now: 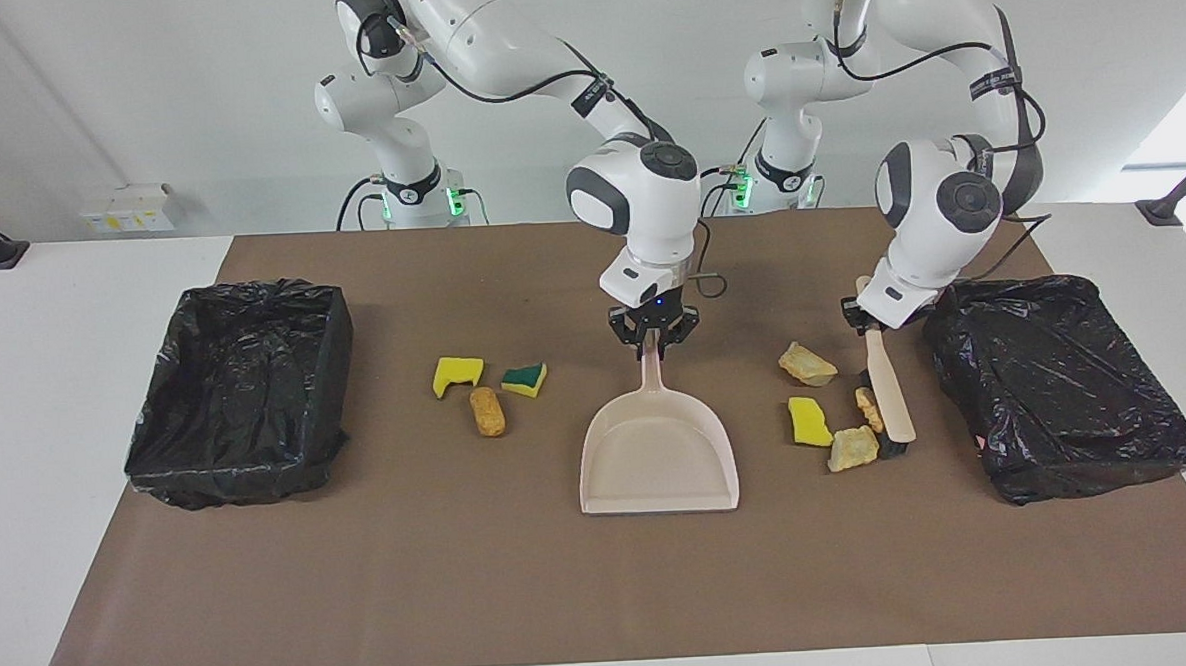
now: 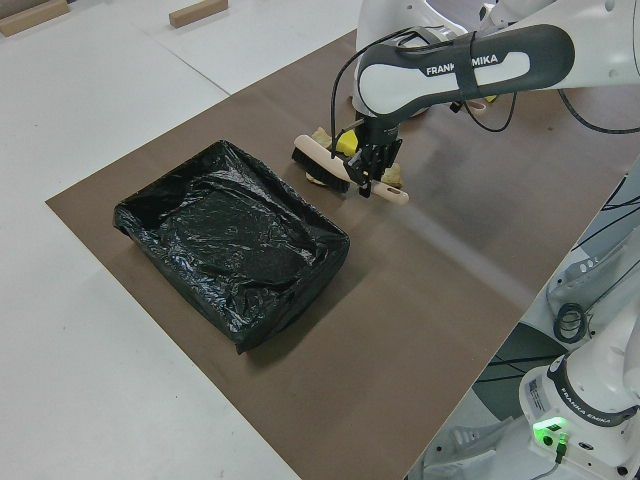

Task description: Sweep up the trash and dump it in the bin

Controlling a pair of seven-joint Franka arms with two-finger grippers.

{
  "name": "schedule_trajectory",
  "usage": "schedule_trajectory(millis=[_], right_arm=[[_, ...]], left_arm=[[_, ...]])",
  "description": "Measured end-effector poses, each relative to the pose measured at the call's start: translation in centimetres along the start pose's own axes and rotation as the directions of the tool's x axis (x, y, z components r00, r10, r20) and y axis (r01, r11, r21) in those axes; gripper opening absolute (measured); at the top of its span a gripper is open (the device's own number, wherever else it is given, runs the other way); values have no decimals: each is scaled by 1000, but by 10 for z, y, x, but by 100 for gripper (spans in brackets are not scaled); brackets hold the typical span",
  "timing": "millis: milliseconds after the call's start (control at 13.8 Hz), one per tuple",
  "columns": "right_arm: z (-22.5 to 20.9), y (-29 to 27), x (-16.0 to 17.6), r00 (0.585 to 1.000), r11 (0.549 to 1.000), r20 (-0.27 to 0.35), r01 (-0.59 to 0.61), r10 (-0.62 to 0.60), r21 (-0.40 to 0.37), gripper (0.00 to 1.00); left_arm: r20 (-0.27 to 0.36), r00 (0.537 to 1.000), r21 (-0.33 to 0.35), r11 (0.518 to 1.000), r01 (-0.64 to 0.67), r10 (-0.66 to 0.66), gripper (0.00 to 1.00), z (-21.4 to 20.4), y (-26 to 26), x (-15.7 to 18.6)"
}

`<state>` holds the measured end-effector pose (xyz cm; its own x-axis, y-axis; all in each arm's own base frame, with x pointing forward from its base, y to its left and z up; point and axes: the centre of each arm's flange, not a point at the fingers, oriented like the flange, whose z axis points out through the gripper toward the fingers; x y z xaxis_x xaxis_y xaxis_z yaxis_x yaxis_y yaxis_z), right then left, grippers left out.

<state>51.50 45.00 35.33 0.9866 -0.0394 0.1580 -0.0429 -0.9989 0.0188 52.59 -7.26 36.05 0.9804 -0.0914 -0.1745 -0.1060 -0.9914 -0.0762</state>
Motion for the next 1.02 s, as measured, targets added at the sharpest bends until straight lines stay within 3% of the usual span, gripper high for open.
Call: schedule_trajectory(millis=[290, 508, 798, 1015], right_arm=[[-37, 36, 24, 999, 999, 9, 32, -31, -25, 31], [-84, 79, 38, 977, 980, 75, 201, -200, -7, 31], [-96, 109, 44, 876, 884, 127, 467, -464, 6, 31], [-85, 120, 46, 745, 756, 145, 653, -651, 37, 31]], left_arm=[[14, 999, -13, 999, 39, -38, 26, -5, 55, -8], [19, 995, -50, 994, 94, -93, 26, -29, 52, -8], [9, 956, -111, 950, 293, -294, 26, -52, -12, -1], [31, 943, -124, 934, 334, -332, 26, -35, -27, -4]])
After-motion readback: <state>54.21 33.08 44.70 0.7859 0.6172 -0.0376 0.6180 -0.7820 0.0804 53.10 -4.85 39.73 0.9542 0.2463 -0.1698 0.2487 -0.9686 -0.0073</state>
